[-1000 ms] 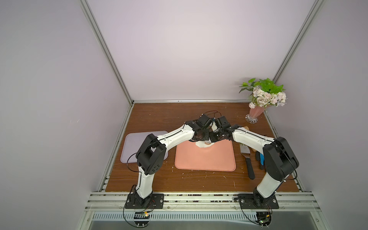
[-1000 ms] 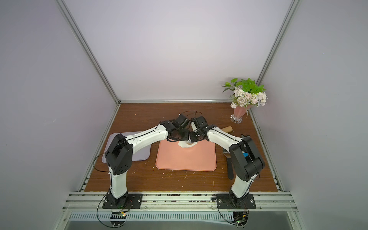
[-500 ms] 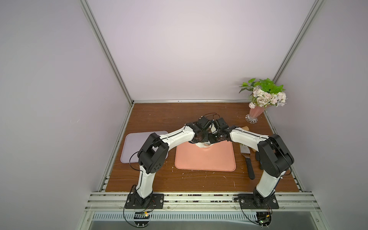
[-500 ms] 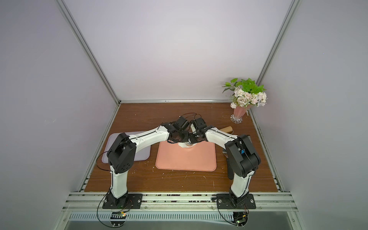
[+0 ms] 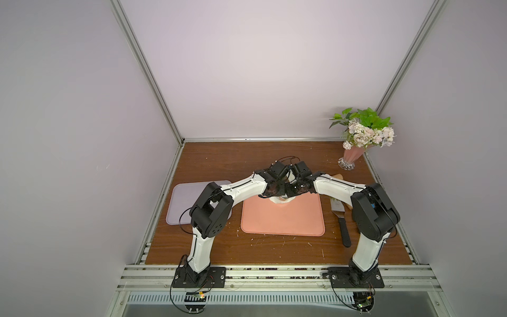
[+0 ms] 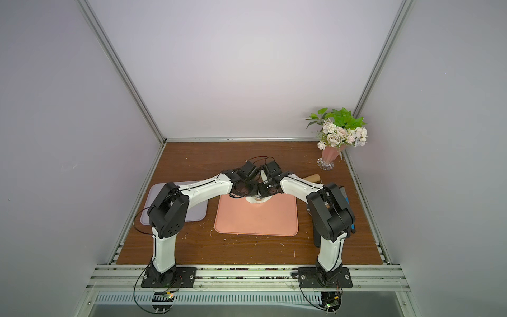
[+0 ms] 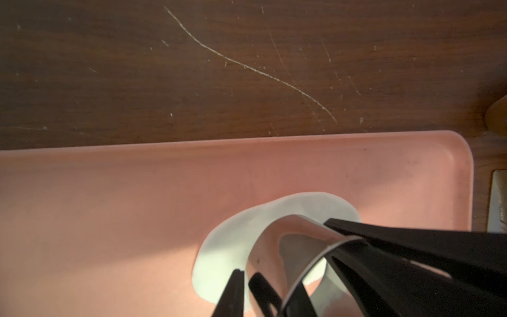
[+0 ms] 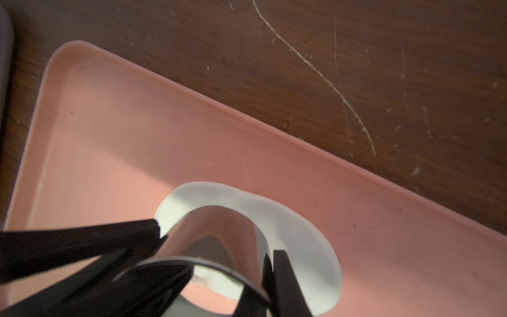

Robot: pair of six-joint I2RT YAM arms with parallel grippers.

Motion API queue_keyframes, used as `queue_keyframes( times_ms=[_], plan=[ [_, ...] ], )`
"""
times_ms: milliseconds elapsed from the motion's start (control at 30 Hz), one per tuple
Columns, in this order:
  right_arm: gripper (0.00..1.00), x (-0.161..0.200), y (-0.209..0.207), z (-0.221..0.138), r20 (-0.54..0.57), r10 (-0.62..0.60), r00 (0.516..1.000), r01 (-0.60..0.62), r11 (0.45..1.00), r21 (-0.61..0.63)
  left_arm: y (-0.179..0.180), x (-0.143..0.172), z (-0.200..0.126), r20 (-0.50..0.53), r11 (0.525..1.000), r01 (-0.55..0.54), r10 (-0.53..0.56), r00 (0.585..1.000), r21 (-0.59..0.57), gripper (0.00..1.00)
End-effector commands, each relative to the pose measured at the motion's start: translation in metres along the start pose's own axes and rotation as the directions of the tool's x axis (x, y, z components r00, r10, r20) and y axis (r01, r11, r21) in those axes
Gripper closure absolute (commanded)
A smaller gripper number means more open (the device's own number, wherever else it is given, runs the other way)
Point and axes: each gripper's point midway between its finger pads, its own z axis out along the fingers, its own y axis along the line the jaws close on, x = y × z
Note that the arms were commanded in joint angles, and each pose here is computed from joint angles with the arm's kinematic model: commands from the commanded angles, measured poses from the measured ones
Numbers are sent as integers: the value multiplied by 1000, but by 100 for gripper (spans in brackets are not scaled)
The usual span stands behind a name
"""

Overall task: Roll out the dumpling wrappers from the dough
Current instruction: Press the dumpling wrapper on the work surface.

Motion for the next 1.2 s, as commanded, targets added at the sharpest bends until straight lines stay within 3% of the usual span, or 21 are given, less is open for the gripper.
queue_keyframes(
  times_ms=[0,233,467,700,967,1167],
  plan=[
    [100,-25,7,-22,67,-19,998,19,1000,-4,41,18,12,-64,990,6,-15,998,-140,78],
    [100,-25,3,-23,56,-36,998,33,999,43,35,10,0,-37,993,19,-24,999,-116,72],
    [100,-26,5,-25,57,-40,998,38,998,46,33,7,-7,-27,994,25,-28,999,-102,76],
    [100,-23,7,-24,50,-42,998,40,998,44,24,1,-18,-9,997,38,-39,999,-66,67],
    [100,-24,10,-26,62,-29,998,27,999,22,20,1,-24,-5,998,45,-45,999,-39,67],
    [100,-23,14,-29,74,-18,997,18,1000,-2,15,-3,-37,45,998,64,-65,997,14,74]
  ],
)
